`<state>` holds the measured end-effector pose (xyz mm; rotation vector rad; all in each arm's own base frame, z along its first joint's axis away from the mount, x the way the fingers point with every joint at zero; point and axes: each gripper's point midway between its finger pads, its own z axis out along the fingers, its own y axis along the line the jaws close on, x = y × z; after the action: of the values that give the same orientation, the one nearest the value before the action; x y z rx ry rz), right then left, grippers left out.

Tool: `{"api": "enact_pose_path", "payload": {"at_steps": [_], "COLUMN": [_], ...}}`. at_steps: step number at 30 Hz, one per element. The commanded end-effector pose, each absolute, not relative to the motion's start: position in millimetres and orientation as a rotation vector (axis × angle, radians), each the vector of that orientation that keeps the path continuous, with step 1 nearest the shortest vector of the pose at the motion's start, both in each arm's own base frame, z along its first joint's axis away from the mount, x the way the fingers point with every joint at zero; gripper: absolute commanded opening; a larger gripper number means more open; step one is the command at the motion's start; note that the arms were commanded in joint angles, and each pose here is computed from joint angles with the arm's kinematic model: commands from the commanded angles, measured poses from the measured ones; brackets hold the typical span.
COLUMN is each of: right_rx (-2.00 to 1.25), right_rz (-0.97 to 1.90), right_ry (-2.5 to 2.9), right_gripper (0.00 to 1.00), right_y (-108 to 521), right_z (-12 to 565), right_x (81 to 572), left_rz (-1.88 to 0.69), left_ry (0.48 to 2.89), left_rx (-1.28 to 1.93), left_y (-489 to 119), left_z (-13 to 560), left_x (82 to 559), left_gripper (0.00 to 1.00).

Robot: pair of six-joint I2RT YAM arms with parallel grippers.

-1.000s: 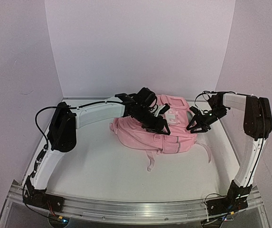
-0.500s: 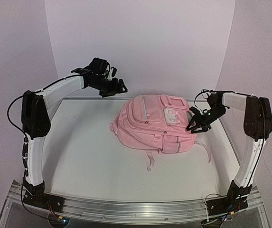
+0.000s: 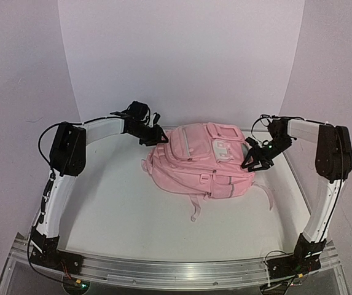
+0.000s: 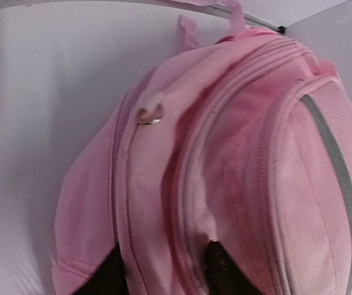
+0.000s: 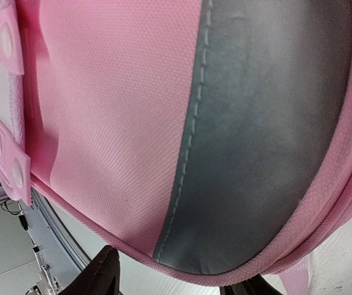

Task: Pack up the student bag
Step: Adjust the student bag at the center of the board.

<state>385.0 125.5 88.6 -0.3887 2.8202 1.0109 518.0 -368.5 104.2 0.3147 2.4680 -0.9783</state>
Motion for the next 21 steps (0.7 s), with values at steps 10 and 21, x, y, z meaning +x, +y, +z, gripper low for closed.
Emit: {"api": "enact_pose_path", "payload": {"at_steps": [10,21], "right_rx": [-0.676,-0.569], "right_rz": [0.906,0.960], "right_ry": [2.579,2.344], "right_gripper": [0.63,0.98], "right_y": [236,189], "right_z": [94,213], "right_x": [503,522], "left_rz": [-1.132,-0.925], "left_ry": [2.541,2.431], "left_rx": [0.608,0.281], "left_y": [-389,-327], "left_z": [152,213], "left_x": [291,316], "left_gripper": [0.08,0.75]}}
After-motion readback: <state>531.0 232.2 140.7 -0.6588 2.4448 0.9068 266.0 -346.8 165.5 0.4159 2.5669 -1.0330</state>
